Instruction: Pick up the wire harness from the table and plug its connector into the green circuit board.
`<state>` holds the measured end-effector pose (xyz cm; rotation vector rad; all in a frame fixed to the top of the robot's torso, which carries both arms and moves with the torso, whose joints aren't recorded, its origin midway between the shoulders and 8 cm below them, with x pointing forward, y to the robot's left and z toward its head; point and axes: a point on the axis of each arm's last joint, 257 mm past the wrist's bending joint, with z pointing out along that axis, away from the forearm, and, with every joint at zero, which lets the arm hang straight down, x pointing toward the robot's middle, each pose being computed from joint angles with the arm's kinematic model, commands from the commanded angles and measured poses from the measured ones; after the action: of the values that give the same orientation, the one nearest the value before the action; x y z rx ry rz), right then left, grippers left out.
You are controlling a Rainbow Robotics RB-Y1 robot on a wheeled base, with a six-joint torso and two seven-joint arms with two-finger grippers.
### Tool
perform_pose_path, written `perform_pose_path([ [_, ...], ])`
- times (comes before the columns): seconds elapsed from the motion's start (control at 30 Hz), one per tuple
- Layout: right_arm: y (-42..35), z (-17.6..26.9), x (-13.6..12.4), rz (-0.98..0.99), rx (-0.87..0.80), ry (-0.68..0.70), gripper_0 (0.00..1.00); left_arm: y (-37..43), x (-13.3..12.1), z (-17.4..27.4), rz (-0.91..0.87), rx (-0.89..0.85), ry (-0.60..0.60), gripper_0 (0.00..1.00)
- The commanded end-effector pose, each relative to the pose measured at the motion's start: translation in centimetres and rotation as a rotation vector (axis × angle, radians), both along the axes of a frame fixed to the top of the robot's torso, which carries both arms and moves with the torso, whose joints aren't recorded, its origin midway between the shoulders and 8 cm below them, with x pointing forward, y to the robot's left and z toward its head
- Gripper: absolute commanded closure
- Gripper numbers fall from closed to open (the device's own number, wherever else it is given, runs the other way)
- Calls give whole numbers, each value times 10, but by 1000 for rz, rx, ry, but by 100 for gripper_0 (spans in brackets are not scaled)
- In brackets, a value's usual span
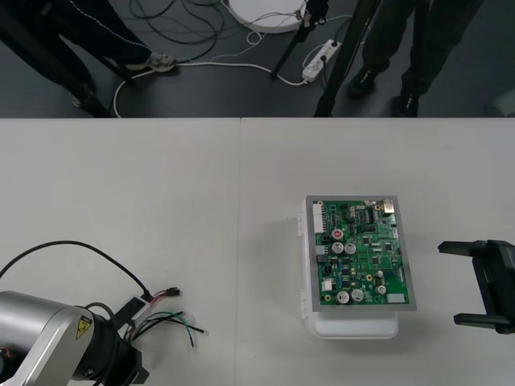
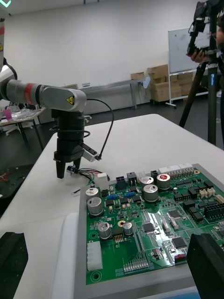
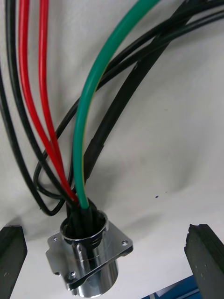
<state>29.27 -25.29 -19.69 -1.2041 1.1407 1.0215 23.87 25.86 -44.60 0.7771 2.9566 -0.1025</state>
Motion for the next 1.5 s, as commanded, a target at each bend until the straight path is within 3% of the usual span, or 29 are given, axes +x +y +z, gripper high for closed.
perform_pose_path([
  [0.03, -4, 16, 6, 2, 7, -24, 0, -10, 21, 9, -7, -27, -53, 0],
  [1.13, 18, 43, 6, 45, 65, -106, 0, -2, 21, 8, 92, -34, -49, 0],
  [1.17, 17, 43, 6, 44, 62, -104, 0, -2, 20, 8, 92, -34, -48, 14],
  [1.23, 18, 44, 6, 48, 60, -110, 0, -2, 20, 8, 76, -34, -49, 89],
  [1.27, 17, 43, 6, 49, 60, -108, 0, -2, 20, 8, 74, -32, -50, 99],
  [1.5, 16, 39, 5, 55, 39, -113, 0, -4, 21, 8, 67, -33, -51, 100],
])
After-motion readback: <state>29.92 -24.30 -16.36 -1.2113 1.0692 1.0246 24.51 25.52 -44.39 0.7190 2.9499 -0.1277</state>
